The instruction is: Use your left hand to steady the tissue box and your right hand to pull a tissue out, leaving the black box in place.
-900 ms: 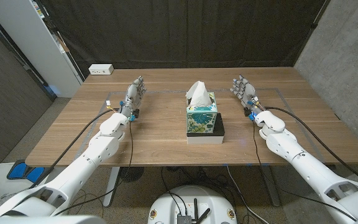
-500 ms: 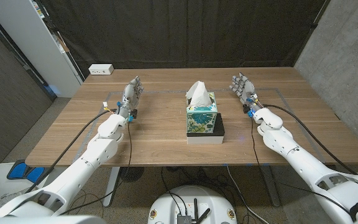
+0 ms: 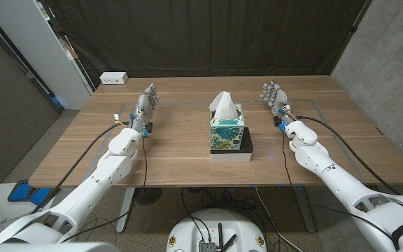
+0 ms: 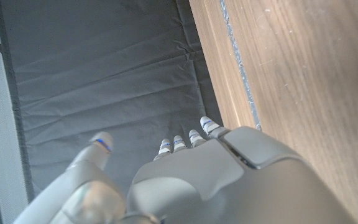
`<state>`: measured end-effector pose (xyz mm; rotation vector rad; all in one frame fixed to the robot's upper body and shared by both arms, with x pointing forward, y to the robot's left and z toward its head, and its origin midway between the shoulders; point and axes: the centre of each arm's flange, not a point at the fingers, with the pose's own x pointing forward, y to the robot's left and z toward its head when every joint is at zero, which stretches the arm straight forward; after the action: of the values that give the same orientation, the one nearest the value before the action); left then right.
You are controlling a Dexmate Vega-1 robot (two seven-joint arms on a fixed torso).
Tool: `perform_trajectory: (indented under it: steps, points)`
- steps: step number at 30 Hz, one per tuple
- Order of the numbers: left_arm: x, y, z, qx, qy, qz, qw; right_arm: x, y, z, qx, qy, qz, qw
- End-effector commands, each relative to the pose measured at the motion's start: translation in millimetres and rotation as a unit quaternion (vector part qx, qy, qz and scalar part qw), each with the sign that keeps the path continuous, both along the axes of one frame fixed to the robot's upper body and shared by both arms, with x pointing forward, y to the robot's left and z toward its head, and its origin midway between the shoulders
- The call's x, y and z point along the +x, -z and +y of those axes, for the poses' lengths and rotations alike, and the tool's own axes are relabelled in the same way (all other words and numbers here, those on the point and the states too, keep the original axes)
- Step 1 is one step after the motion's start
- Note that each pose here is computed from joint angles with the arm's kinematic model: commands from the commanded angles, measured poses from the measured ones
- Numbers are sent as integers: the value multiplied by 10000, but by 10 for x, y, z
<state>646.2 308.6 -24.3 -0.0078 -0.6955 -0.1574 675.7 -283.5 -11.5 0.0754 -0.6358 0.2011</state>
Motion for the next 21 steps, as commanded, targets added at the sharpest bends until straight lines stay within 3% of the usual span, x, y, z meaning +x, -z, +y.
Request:
perform_trajectory:
  steps: [1, 15, 21]
  points:
    - [-32, -123, 52, 1160, -737, -473, 9894, -24, -2, 45, -76, 137, -3, 9999]
    - [-201, -218, 69, 2159, -2246, -1014, 9448, -32, -4, 85, -88, 231, 20, 9997]
    - [-204, -214, 58, 2215, -2309, -1045, 9417, -23, -11, 96, -118, 249, 0, 9996]
